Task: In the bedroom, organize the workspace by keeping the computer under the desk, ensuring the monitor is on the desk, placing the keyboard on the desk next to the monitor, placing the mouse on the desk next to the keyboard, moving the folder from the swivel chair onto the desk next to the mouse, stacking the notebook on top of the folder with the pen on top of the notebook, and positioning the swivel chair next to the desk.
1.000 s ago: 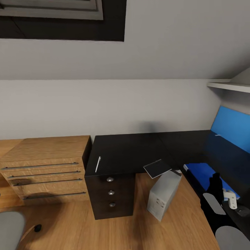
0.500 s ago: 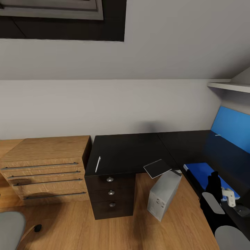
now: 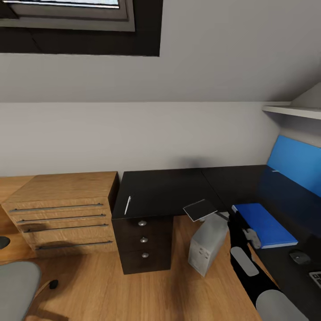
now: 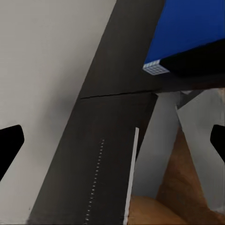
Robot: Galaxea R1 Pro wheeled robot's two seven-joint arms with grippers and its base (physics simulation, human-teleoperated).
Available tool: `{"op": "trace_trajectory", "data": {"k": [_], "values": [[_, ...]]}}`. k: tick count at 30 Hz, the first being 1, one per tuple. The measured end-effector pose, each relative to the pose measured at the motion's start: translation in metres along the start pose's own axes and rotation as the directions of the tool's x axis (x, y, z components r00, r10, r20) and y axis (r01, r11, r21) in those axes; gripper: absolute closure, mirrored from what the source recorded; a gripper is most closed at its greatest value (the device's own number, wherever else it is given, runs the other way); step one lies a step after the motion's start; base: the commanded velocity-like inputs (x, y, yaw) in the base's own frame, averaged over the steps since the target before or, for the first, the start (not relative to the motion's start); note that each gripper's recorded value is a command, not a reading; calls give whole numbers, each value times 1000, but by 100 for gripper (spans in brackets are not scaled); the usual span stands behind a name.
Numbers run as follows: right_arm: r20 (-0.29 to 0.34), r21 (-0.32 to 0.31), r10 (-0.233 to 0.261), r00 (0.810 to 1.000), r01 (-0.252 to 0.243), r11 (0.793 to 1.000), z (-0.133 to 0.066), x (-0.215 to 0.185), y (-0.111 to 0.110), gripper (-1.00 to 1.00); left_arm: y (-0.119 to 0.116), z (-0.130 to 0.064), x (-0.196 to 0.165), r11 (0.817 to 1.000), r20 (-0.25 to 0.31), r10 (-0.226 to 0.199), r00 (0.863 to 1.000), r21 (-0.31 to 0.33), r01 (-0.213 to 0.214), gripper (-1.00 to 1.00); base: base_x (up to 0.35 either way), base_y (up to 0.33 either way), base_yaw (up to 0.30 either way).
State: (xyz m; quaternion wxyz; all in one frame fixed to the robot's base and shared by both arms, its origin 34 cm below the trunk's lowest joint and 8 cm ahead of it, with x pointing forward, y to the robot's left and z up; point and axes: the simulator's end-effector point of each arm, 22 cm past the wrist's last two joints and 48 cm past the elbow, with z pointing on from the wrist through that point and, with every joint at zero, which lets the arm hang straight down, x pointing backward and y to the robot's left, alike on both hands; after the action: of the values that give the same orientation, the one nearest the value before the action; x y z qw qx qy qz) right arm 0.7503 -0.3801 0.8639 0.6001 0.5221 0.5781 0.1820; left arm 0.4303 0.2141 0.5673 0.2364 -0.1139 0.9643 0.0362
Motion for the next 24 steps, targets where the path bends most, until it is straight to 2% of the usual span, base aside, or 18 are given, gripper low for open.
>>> {"op": "trace_trajectory", "data": {"k": [3, 5, 6, 8, 12, 16, 19, 24], "values": [[-51, 30, -25, 998, 27, 999, -10, 24, -15, -100, 6, 3, -12, 999, 18, -34, 999, -20, 35, -100, 0, 0, 0], [-64, 38, -42, 997, 45, 998, -17, 34, -23, -100, 7, 5, -23, 999, 41, -34, 999, -24, 35, -100, 0, 0, 0], [-60, 32, -42, 997, 44, 999, -16, 35, -19, -100, 5, 5, -30, 999, 57, -33, 998, -20, 34, -100, 0, 0, 0], [-53, 38, -20, 998, 22, 999, -18, 38, -20, -100, 4, 6, -45, 999, 86, -38, 996, -15, 40, -100, 0, 0, 0], [-40, 45, 20, 999, -18, 999, -17, 38, -22, -100, -1, 9, -67, 999, 110, -43, 993, -2, 44, -100, 0, 0, 0], [-25, 64, 55, 998, -53, 997, -16, 37, -32, -100, -9, 12, -73, 999, 120, -51, 991, 14, 49, -100, 0, 0, 0], [-19, 76, 66, 998, -64, 995, -15, 39, -39, -100, -16, 15, -75, 998, 127, -56, 990, 30, 53, -100, 0, 0, 0], [-54, 73, 64, 997, -60, 996, -19, 62, -41, -100, -26, 18, -79, 997, 140, -66, 988, 53, 59, -100, 0, 0, 0]]}}
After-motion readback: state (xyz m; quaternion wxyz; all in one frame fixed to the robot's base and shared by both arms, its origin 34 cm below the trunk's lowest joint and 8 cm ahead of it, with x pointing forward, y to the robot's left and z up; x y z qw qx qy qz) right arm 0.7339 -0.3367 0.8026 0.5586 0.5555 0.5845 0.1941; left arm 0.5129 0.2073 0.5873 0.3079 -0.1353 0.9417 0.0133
